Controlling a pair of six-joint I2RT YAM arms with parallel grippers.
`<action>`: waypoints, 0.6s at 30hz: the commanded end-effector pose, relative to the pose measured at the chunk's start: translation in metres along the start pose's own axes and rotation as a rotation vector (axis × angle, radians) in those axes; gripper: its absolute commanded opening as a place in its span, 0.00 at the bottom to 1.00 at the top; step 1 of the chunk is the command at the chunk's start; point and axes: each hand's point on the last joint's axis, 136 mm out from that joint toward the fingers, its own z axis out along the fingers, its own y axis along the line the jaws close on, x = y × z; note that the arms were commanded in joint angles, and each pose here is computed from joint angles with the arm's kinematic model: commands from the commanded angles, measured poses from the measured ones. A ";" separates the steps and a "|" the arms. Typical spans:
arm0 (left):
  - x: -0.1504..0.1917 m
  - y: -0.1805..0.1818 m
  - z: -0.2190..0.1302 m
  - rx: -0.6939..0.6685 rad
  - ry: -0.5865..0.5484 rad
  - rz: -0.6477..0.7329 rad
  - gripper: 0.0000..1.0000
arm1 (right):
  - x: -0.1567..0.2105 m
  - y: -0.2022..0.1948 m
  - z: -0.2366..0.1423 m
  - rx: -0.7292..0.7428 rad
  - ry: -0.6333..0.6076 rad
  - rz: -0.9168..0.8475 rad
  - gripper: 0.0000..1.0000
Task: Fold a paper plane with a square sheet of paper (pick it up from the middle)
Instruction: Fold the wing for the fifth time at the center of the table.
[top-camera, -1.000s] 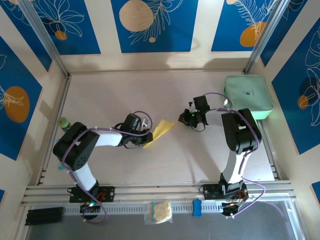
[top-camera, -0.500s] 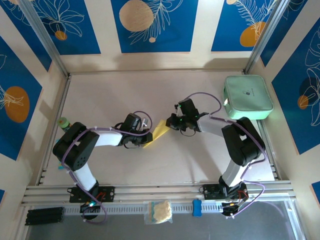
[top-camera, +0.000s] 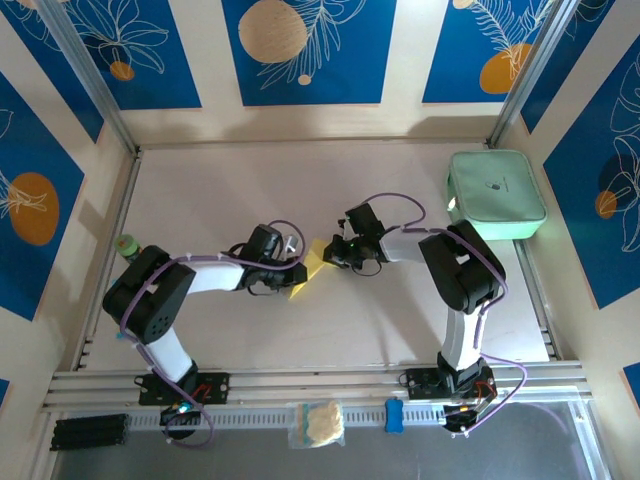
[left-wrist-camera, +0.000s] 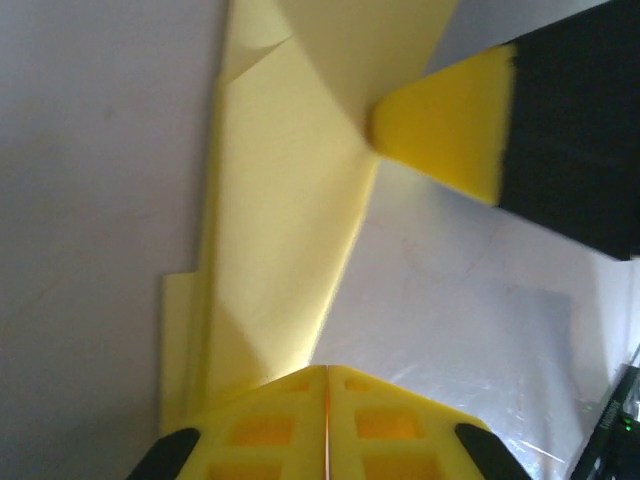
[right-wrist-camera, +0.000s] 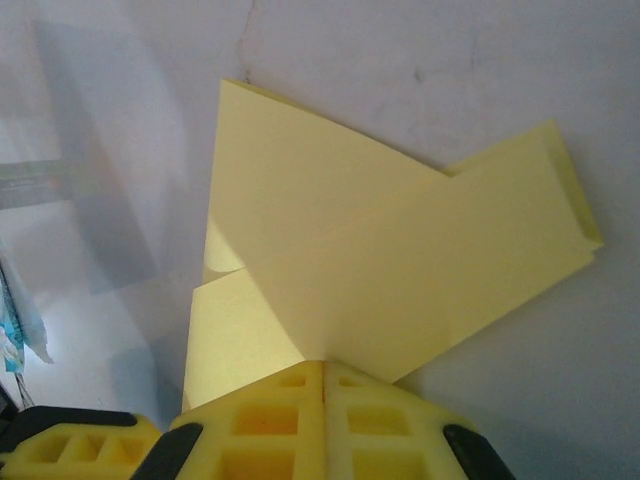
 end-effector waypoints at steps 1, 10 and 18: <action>-0.014 -0.019 0.004 0.055 -0.003 0.063 0.11 | 0.007 -0.018 0.007 0.077 0.036 0.014 0.05; -0.019 -0.008 0.025 0.019 0.037 0.073 0.08 | 0.009 -0.027 0.009 0.118 0.051 0.017 0.05; 0.011 0.022 0.026 -0.055 0.099 0.036 0.03 | 0.010 -0.044 0.007 0.229 0.067 0.032 0.04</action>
